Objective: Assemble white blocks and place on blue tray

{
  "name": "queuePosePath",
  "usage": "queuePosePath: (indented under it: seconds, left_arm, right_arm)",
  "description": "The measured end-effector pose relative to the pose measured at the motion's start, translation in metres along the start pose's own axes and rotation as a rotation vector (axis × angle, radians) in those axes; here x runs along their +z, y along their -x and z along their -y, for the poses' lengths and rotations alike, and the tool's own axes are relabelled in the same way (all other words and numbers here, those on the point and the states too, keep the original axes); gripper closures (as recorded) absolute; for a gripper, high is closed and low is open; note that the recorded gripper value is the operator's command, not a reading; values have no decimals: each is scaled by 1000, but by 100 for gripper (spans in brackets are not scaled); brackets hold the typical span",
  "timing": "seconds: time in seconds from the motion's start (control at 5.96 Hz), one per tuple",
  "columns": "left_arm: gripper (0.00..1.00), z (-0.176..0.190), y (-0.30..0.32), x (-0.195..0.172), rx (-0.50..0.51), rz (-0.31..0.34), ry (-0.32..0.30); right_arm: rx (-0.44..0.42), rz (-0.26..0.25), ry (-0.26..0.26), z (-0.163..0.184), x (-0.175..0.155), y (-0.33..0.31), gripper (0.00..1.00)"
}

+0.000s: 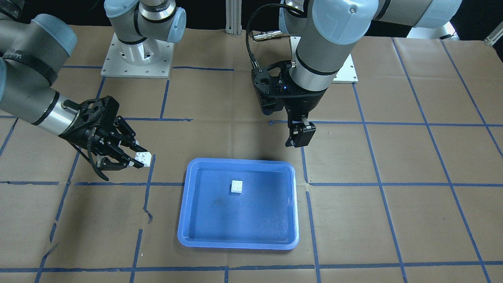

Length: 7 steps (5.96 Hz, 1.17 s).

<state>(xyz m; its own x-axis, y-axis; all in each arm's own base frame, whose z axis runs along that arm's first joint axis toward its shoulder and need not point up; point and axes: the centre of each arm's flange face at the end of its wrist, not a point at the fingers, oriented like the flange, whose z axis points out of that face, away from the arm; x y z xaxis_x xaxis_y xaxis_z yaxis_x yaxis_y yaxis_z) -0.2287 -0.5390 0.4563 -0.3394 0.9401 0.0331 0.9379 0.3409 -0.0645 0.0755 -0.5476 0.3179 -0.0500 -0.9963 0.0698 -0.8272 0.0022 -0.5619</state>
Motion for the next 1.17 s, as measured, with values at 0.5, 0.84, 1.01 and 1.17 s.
queuePosePath:
  seconds: [0.5,0.84,1.01,1.17]
  left_arm:
    - [1,-34,-4,-43,-513,167,28]
    - [1,-64,5,-62,-839,236,16]
    - [1,-71,6,-66,-933,245,3]
    - [1,-74,5,-68,-960,249,-1]
  right_arm:
    - [-27,-49,10,45,83,19,71]
    - [-30,-59,34,56,136,20,71]
    - [-26,-66,40,57,157,19,71]
    - [-22,-76,40,53,174,17,71]
